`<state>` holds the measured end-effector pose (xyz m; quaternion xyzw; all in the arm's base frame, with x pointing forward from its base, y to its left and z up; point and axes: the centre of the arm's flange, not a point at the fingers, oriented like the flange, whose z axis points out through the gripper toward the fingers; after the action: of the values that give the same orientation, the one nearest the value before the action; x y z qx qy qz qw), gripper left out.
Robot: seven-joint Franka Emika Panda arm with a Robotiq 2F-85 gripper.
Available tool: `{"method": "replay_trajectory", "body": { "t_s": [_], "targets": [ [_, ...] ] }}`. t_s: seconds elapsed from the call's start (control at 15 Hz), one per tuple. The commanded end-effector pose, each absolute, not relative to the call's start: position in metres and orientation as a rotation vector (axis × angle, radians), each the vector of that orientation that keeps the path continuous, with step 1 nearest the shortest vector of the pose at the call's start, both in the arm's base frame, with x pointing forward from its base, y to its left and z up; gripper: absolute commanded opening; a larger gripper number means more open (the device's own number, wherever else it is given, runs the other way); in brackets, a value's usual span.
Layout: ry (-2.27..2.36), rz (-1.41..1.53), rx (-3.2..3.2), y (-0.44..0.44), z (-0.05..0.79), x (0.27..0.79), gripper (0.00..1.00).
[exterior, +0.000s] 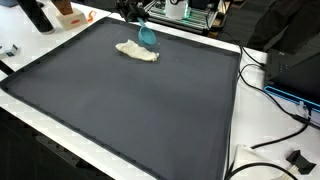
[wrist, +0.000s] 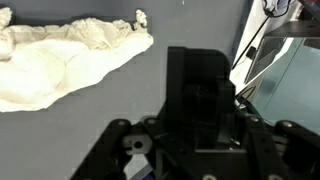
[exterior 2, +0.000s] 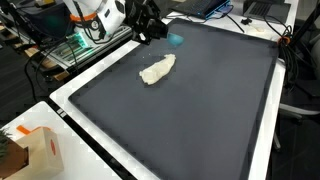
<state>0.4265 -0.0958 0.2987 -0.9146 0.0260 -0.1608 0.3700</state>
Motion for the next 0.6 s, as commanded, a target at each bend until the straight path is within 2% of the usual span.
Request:
{"method": "replay_trajectory", "body": {
  "t_s": [0.0,0.53],
  "targets": [
    [0.194,-0.399,-2.325,-0.101,0.316,0.410,0.27],
    [0.466,-0.374,-2.274,-0.113,0.340,0.383,0.27]
  ]
}}
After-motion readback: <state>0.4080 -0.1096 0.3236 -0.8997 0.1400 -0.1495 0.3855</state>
